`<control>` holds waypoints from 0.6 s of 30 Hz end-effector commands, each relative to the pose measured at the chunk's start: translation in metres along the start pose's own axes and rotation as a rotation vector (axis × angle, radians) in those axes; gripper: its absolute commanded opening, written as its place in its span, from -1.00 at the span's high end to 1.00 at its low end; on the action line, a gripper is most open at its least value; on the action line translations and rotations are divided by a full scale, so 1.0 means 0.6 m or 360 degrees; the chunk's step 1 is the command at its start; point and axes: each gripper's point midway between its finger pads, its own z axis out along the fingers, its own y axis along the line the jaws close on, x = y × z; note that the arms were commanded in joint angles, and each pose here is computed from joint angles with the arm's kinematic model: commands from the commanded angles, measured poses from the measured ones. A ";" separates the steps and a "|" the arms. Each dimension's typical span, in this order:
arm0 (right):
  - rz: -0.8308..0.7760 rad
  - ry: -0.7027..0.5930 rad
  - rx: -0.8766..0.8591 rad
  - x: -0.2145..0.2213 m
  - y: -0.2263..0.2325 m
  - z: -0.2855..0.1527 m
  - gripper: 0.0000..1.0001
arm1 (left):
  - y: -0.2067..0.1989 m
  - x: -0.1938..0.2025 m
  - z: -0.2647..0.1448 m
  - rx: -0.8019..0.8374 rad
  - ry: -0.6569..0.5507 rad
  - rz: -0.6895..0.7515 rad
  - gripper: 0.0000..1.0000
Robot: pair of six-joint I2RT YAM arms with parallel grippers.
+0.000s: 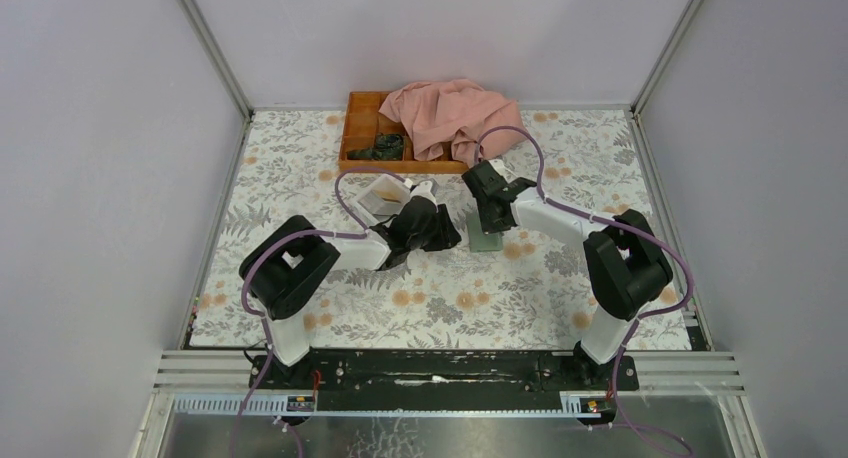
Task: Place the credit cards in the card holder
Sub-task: Open the card holder at the center of the board.
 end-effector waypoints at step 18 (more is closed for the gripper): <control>0.0131 -0.0049 -0.0019 -0.018 -0.047 -0.008 1.00 | -0.004 0.002 0.014 -0.0033 0.0003 0.0076 0.12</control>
